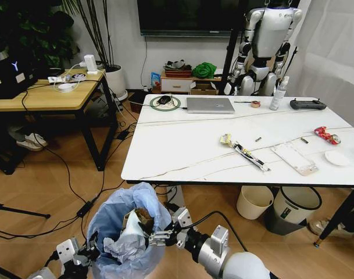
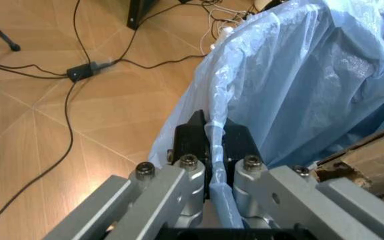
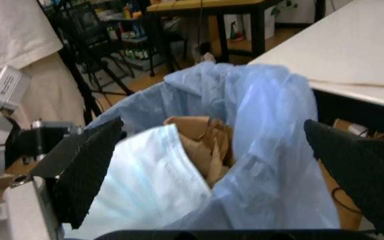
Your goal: Pick up the trash bin and place the trash from the table into it.
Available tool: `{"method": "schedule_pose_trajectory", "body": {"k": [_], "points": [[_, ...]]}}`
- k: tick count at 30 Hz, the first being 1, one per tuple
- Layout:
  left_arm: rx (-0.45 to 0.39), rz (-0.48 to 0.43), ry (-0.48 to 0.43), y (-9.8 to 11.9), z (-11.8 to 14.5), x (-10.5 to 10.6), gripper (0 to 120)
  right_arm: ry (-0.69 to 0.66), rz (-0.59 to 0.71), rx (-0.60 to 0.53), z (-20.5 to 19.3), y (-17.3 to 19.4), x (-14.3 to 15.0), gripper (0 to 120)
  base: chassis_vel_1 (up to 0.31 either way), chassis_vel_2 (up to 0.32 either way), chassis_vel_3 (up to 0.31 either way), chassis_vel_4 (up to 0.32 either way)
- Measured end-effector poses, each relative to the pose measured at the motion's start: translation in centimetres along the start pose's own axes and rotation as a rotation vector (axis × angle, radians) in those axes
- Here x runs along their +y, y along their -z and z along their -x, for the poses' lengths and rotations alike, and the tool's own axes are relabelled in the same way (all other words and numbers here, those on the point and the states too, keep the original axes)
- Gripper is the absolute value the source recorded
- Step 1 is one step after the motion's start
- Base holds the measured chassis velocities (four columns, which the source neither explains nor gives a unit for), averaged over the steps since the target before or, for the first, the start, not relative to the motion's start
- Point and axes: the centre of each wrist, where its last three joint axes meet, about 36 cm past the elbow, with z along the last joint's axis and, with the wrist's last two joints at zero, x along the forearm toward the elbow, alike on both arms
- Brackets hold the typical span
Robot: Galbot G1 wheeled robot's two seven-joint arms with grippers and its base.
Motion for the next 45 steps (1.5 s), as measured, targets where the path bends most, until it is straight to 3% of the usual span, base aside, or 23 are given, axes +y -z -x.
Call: {"method": "schedule_pose_trajectory", "body": {"k": [3, 7, 14, 18, 21, 22, 26, 28, 33, 40, 45], "points": [[-0.001, -0.001, 0.000, 0.0, 0.1, 0.0, 0, -0.013, -0.006, -0.018, -0.1, 0.5, -0.4, 100, 0.000, 0.000, 0.000, 0.000], [0.001, -0.001, -0.003, -0.1, 0.1, -0.1, 0, -0.097, -0.022, -0.102, -0.4, 3.2, -3.3, 100, 0.000, 0.000, 0.000, 0.000], [0.005, 0.008, -0.006, -0.4, 0.0, -0.2, 0, -0.227, -0.063, -0.144, -1.8, 5.6, -6.5, 100, 0.000, 0.000, 0.000, 0.000], [0.003, 0.016, -0.011, -0.4, -0.2, -0.3, 0, -0.382, -0.112, -0.108, -3.7, 7.7, -9.9, 100, 0.000, 0.000, 0.000, 0.000], [-0.003, 0.020, -0.016, -0.2, -0.3, -0.3, 0, -0.508, -0.147, -0.070, -5.8, 8.8, -14.1, 100, 0.000, 0.000, 0.000, 0.000], [-0.003, 0.020, -0.016, -0.2, -0.3, -0.3, 0, -0.508, -0.147, -0.070, -5.8, 8.8, -14.1, 100, 0.000, 0.000, 0.000, 0.000], [-0.010, 0.029, -0.017, -0.2, -0.4, -0.4, 0, -0.597, -0.149, -0.013, -7.7, 8.1, -19.4, 100, 0.000, 0.000, 0.000, 0.000], [-0.011, 0.029, -0.018, -0.2, -0.4, -0.4, 0, -0.604, -0.146, -0.005, -7.9, 7.9, -20.1, 100, 0.000, 0.000, 0.000, 0.000], [-0.023, 0.036, -0.017, 0.1, -0.5, -0.3, 0, -0.648, -0.132, 0.041, -9.0, 6.2, -25.3, 100, 0.000, 0.000, 0.000, 0.000], [-0.025, 0.037, -0.013, 0.1, -0.6, -0.2, 0, -0.719, -0.137, 0.067, -9.7, 5.7, -29.4, 100, 0.000, 0.000, 0.000, 0.000], [-0.029, 0.035, -0.014, 0.2, -0.6, -0.2, 0, -0.728, -0.135, 0.120, -10.2, 3.7, -30.6, 100, 0.000, 0.000, 0.000, 0.000]]}}
